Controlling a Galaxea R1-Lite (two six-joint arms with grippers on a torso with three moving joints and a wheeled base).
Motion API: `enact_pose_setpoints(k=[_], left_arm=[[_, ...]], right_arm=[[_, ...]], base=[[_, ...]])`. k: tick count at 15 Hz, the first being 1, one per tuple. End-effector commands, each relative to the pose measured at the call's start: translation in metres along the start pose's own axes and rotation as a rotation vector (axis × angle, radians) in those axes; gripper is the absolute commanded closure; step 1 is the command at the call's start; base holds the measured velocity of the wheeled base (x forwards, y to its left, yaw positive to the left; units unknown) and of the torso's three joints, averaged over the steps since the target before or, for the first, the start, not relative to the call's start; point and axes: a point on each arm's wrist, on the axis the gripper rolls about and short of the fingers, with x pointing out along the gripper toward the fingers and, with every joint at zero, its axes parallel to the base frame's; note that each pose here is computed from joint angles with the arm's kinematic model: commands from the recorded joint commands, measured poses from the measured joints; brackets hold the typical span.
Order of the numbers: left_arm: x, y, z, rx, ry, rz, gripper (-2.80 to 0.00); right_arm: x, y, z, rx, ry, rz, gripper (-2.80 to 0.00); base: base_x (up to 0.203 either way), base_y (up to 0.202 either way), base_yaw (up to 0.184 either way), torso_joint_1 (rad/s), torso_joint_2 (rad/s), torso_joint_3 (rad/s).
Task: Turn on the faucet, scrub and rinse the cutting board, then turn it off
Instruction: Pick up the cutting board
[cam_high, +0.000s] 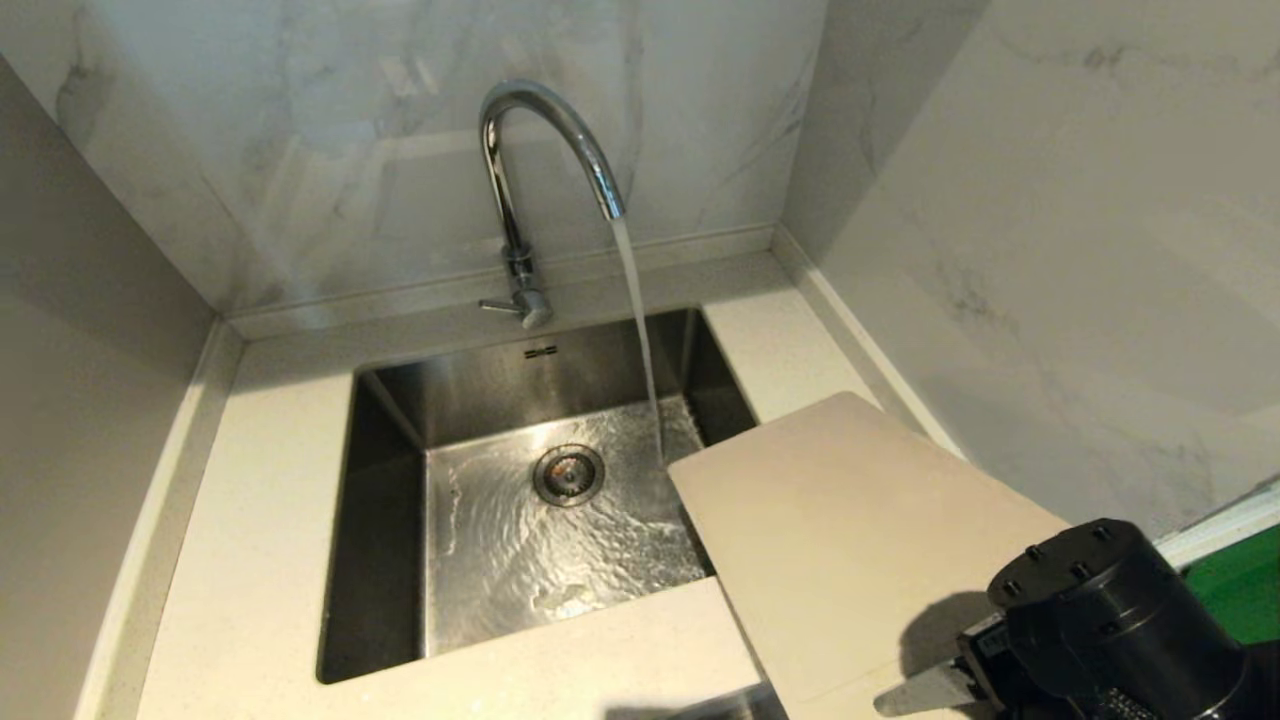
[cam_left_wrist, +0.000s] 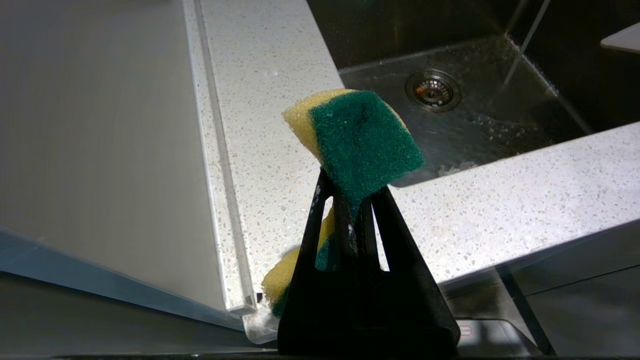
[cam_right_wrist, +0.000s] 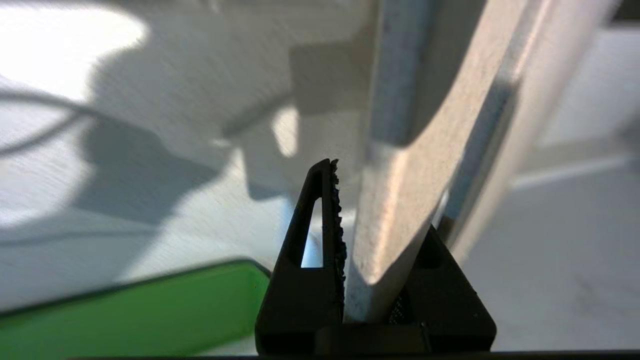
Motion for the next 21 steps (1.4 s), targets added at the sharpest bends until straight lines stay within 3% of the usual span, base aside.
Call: enact_pose_setpoints(k=[1,4,11,18,21], left_arm=[[0.000,0.000,0.000,0.000,0.001,0.000,0.00],[0.000,0.000,0.000,0.000,-0.001,0.000,0.00],[0.000,0.000,0.000,0.000,0.001,0.001,0.00],[0.000,0.000,0.000,0.000,0.001,0.000,0.00],[0.000,0.000,0.000,0.000,0.001,0.000,0.00]], right_arm=[[-0.011,0.003,-0.007,-0.008,0.012,-0.051,0.00],[-0.019,0.003,-0.011,-0.040,0.025,-0.094,0.00],[-0.028,-0.024,-0.013,-0.057,0.027,-0.285,0.00],[-0.043,-0.045,-0.018,-0.038,0.006,-0.364,0.00],[-0.045,-0.047,-0.018,-0.066,-0.001,-0.378,0.00]], base=[[0.000,0.000,0.000,0.000,0.00,0.000],[0.000,0.000,0.000,0.000,0.00,0.000],[0.000,0.000,0.000,0.000,0.00,0.000],[0.000,0.000,0.000,0.000,0.00,0.000],[0.000,0.000,0.000,0.000,0.00,0.000]])
